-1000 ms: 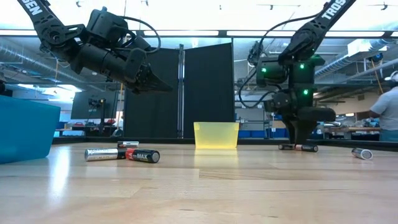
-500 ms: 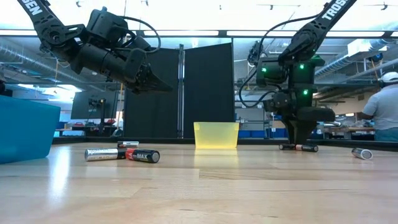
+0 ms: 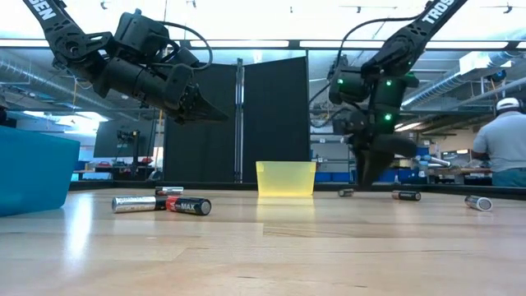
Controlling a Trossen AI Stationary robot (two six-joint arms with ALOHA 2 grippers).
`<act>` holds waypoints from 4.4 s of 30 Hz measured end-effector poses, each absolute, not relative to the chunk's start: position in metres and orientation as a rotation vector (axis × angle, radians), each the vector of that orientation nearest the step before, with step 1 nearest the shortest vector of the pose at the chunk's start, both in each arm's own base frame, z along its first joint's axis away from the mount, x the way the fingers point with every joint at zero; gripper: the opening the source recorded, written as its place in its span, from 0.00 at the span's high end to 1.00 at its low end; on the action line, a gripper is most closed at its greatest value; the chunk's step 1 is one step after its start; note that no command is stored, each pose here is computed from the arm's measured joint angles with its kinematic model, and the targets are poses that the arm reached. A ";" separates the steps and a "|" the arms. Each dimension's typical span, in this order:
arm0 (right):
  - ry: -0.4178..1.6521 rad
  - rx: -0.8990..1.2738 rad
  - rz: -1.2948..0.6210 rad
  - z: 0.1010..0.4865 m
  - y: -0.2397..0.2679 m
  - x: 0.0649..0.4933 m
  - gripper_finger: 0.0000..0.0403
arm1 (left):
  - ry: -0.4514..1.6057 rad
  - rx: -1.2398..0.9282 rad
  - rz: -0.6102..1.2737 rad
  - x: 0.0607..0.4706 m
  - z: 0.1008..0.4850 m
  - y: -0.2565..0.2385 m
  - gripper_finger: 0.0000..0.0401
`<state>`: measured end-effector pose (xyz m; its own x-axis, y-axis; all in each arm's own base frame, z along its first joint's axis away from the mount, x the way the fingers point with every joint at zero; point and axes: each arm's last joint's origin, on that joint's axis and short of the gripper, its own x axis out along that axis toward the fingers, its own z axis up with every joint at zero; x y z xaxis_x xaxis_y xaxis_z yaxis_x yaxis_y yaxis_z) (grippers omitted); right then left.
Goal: Sort batteries
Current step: Put the top orange battery into the yellow bin
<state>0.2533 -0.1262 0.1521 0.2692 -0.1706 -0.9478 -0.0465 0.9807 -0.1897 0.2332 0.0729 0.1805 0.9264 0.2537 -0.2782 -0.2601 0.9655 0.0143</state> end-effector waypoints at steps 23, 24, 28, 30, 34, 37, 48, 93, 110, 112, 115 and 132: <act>1.097 -0.189 -0.115 0.181 -0.163 0.268 0.76 | 0.281 -0.003 0.214 0.234 0.181 0.072 0.99; 1.104 -0.184 -0.114 0.180 -0.164 0.269 0.75 | 0.281 -0.003 0.211 0.234 0.181 0.071 0.99; 1.144 -0.166 -0.110 0.170 -0.174 0.282 0.75 | 0.283 0.010 0.200 0.234 0.181 0.071 0.99; 1.151 -0.149 -0.124 0.169 -0.181 0.291 0.75 | 0.286 0.011 0.200 0.234 0.180 0.071 0.99; 1.170 -0.101 -0.149 0.167 -0.198 0.300 0.81 | 0.296 0.008 0.199 0.233 0.179 0.071 0.99; 1.180 -0.080 -0.162 0.164 -0.205 0.302 0.91 | 0.308 0.006 0.199 0.233 0.178 0.071 0.99; 1.196 -0.073 -0.152 0.145 -0.210 0.306 0.97 | 0.324 0.007 0.206 0.233 0.177 0.071 0.99; 1.329 -0.366 0.197 0.153 -0.161 0.312 0.61 | 0.334 0.010 0.210 0.232 0.176 0.071 0.99; 1.343 -0.386 0.235 0.145 -0.160 0.306 0.69 | 0.334 0.009 0.207 0.232 0.176 0.071 0.99; 1.346 -0.395 0.228 0.142 -0.160 0.305 0.69 | 0.334 0.009 0.207 0.232 0.176 0.071 0.99; 1.355 -0.382 0.212 0.140 -0.160 0.303 0.69 | 0.334 0.009 0.207 0.232 0.176 0.071 0.99; 1.275 -0.282 0.103 0.176 -0.142 0.319 0.87 | 0.334 0.009 0.207 0.232 0.176 0.071 0.99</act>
